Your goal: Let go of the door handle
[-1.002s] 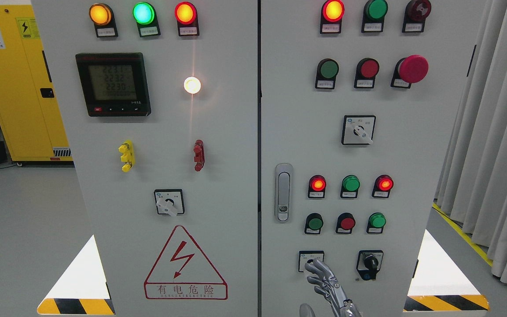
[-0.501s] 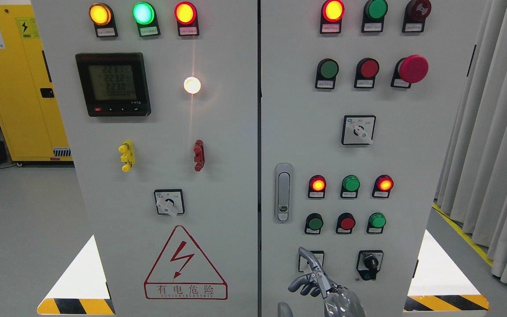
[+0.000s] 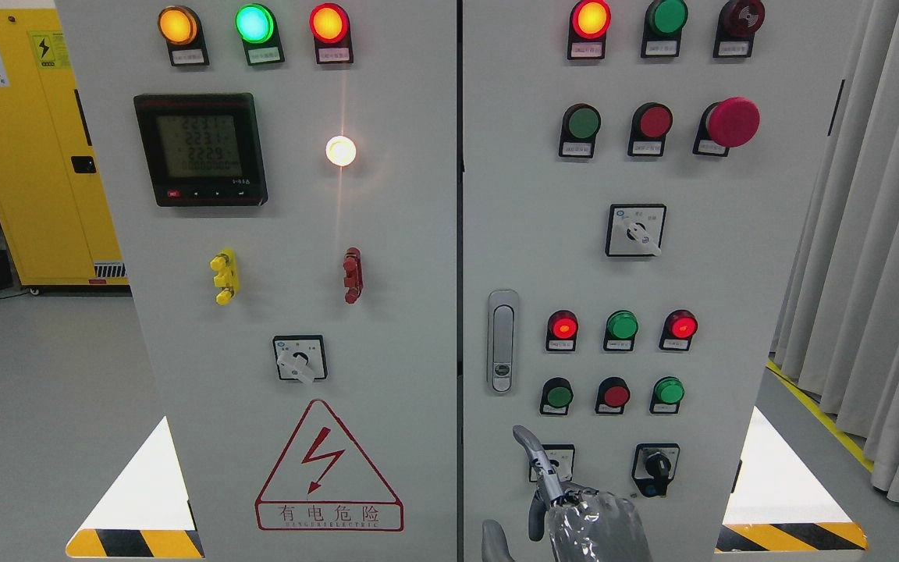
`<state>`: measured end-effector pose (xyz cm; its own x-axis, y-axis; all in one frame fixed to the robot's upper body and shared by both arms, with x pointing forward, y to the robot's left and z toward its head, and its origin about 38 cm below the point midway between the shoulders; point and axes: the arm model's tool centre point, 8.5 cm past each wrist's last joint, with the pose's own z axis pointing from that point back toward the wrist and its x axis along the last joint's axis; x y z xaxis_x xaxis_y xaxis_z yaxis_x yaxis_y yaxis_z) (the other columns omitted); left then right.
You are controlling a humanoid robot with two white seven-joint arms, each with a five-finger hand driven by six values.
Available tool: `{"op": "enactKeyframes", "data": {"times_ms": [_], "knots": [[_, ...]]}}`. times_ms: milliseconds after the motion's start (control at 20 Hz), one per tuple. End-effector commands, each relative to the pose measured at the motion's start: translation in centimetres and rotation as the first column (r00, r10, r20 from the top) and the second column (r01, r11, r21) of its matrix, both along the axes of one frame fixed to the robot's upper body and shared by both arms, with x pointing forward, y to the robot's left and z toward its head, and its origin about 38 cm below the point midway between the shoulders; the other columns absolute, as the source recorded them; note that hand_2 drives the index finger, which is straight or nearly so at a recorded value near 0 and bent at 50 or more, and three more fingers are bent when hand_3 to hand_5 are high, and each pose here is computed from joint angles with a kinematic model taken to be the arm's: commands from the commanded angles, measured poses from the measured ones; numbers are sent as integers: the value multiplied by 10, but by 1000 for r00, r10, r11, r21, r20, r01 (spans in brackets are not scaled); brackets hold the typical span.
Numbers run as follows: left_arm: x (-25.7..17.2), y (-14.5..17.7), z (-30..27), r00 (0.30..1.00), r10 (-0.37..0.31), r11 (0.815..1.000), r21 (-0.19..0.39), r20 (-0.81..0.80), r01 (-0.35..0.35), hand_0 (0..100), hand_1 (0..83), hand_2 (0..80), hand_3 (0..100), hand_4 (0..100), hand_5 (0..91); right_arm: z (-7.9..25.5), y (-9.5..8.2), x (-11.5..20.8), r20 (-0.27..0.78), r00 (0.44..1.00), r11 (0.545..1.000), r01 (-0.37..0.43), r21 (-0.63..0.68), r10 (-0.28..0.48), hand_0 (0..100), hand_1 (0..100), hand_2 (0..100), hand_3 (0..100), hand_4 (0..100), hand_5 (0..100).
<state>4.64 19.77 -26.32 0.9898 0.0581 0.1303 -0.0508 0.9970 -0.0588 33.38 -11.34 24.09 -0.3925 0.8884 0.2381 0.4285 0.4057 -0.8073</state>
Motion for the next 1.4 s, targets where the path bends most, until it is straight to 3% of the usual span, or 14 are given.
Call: {"op": "enactKeyframes", "data": {"times_ms": [0, 451, 852, 1052, 1353], "knots": [[0, 0, 0, 1000, 0, 1000, 0, -1, 0, 120, 556, 0, 0, 0, 0, 3, 23, 27, 37, 997, 991, 66, -118, -62, 586, 393, 0, 1000, 1000, 1000], [0, 0, 0, 1000, 0, 1000, 0, -1, 0, 120, 556, 0, 0, 0, 0, -6, 34, 48, 50, 993, 974, 114, -197, -106, 547, 382, 0, 1000, 1000, 1000], [0, 0, 0, 1000, 0, 1000, 0, -1, 0, 120, 556, 0, 0, 0, 0, 0, 35, 65, 38, 985, 969, 171, -181, -167, 550, 379, 0, 1000, 1000, 1000], [0, 0, 0, 1000, -1, 1000, 0, -1, 1, 120, 556, 0, 0, 0, 0, 5, 31, 70, 36, 978, 964, 209, -165, -206, 597, 393, 0, 1000, 1000, 1000], [0, 0, 0, 1000, 0, 1000, 0, -1, 0, 120, 556, 0, 0, 0, 0, 1, 35, 65, 33, 980, 966, 198, -164, -196, 614, 395, 0, 1000, 1000, 1000]]}}
